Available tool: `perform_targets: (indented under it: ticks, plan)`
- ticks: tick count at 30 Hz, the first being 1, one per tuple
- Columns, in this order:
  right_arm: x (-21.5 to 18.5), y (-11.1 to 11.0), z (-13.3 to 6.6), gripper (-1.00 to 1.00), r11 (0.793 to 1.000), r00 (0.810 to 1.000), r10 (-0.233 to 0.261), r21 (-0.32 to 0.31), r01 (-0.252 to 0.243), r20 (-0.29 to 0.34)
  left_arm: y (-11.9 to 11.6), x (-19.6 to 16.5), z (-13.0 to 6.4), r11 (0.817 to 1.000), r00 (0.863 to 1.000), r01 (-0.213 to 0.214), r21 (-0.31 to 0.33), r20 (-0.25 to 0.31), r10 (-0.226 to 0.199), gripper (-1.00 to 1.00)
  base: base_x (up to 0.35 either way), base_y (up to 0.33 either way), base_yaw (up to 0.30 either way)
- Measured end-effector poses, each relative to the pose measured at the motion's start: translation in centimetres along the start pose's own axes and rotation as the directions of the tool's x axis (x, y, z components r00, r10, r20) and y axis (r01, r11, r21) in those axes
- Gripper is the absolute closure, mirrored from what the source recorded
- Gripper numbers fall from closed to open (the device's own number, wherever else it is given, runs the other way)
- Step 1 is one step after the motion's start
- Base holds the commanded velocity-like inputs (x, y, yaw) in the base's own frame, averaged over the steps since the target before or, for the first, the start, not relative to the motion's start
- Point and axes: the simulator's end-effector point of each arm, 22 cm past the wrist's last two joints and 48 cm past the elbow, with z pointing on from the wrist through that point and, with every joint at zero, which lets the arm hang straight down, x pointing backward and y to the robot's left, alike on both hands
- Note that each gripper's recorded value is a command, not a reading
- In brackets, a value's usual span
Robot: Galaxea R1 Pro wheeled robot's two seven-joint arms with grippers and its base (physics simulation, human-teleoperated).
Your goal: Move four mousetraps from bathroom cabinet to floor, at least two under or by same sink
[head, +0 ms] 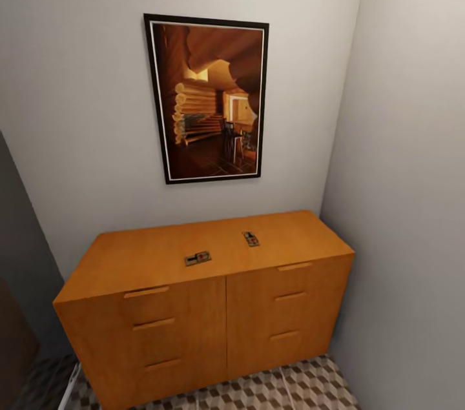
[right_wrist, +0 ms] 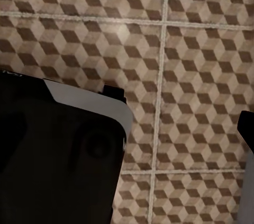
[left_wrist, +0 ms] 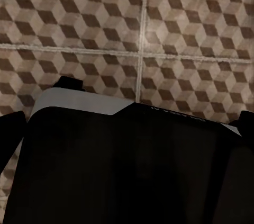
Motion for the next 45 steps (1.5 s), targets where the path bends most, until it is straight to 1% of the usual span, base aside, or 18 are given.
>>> perform_targets:
  ticks: [5, 15, 19, 33, 45]
  plan:
    - [-0.01, -0.06, 0.01, -1.0, 1.0, 1.0, -0.001, 0.0, 0.001, 0.001, -0.01, -0.01, 0.0, 1.0, 1.0, 0.0, 0.0, 0.0, 0.0, -1.0, 0.045, 0.0, 0.107]
    - [0.01, -0.27, 0.01, -1.0, 1.0, 1.0, -0.002, 0.004, 0.002, 0.001, 0.0, -0.01, 0.01, 1.0, 1.0, 0.0, 0.0, 0.0, 0.0, -1.0, 0.009, 0.0, 0.234]
    - [0.03, -0.34, 0.02, -1.0, 1.0, 1.0, -0.002, 0.004, 0.002, 0.001, 0.01, 0.01, 0.01, 1.0, 1.0, -0.001, -0.001, -0.001, 0.001, -1.0, 0.001, 0.0, 0.121]
    - [0.02, -0.31, 0.02, -1.0, 1.0, 1.0, -0.002, 0.003, 0.002, 0.002, 0.05, 0.01, 0.01, 1.0, 1.0, 0.0, -0.002, -0.001, 0.0, -1.0, 0.0, 0.0, 0.021]
    - [0.02, -0.35, 0.01, -1.0, 1.0, 1.0, -0.002, 0.004, 0.002, 0.002, -0.02, 0.03, 0.0, 1.0, 1.0, -0.001, 0.0, -0.001, 0.001, -1.0, 0.172, 0.0, 0.0]
